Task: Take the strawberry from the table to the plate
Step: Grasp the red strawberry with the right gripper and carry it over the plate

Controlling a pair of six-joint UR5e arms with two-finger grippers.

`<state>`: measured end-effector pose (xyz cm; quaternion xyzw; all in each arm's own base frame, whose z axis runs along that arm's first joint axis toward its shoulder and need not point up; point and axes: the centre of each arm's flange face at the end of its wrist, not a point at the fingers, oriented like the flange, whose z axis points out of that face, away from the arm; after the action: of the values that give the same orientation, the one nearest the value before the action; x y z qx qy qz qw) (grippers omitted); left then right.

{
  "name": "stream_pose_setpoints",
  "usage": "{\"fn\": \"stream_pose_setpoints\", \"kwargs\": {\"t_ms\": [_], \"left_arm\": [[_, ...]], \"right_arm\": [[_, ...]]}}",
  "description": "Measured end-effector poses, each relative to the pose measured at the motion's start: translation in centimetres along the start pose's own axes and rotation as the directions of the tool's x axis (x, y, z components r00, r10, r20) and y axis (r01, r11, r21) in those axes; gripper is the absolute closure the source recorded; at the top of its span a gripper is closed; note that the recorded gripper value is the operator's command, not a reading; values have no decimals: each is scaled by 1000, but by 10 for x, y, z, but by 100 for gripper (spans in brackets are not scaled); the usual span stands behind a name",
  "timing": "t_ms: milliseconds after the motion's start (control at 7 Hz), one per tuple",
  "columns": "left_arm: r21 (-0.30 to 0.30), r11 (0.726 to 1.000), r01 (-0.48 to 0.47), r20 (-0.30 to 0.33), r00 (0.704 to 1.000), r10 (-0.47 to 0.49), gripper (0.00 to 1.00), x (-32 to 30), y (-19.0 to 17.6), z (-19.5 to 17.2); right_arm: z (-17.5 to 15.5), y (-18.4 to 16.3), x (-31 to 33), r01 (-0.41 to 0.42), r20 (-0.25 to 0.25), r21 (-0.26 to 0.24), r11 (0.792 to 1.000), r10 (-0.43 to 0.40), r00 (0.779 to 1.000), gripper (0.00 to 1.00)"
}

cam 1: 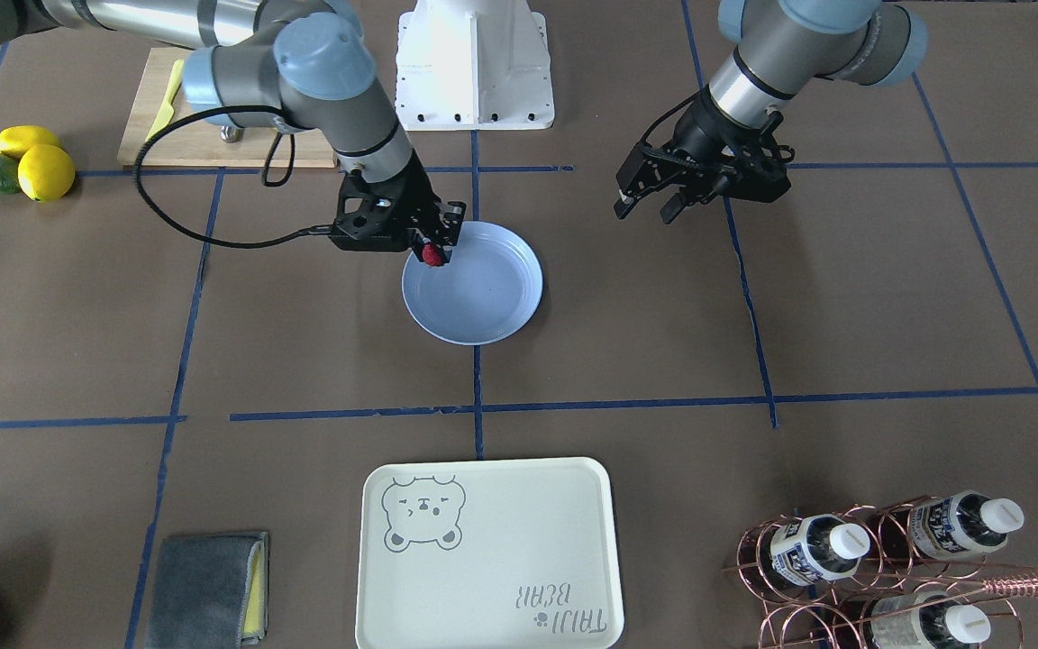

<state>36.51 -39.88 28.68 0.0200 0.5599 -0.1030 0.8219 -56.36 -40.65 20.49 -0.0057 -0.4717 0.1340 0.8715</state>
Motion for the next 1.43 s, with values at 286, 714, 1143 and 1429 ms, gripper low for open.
{"fn": "stream_pose_setpoints", "kwargs": {"t_ms": [286, 714, 1143, 1429], "left_arm": [[9, 1000, 5, 8, 1000, -5, 16, -5, -3, -1], [12, 1000, 5, 7, 1000, -5, 13, -3, -3, 2], [10, 1000, 4, 5, 1000, -4, 12, 0, -2, 3], [10, 1000, 4, 4, 1000, -5, 12, 0, -2, 3]], "right_arm": [[34, 18, -27, -25, -41, 38, 999, 26, 999, 100], [58, 30, -28, -16, -69, 73, 997, 21, 997, 100], [62, 29, -26, -15, -77, 77, 997, 21, 997, 100], [64, 29, -23, -14, -85, 78, 997, 21, 996, 100]]}}
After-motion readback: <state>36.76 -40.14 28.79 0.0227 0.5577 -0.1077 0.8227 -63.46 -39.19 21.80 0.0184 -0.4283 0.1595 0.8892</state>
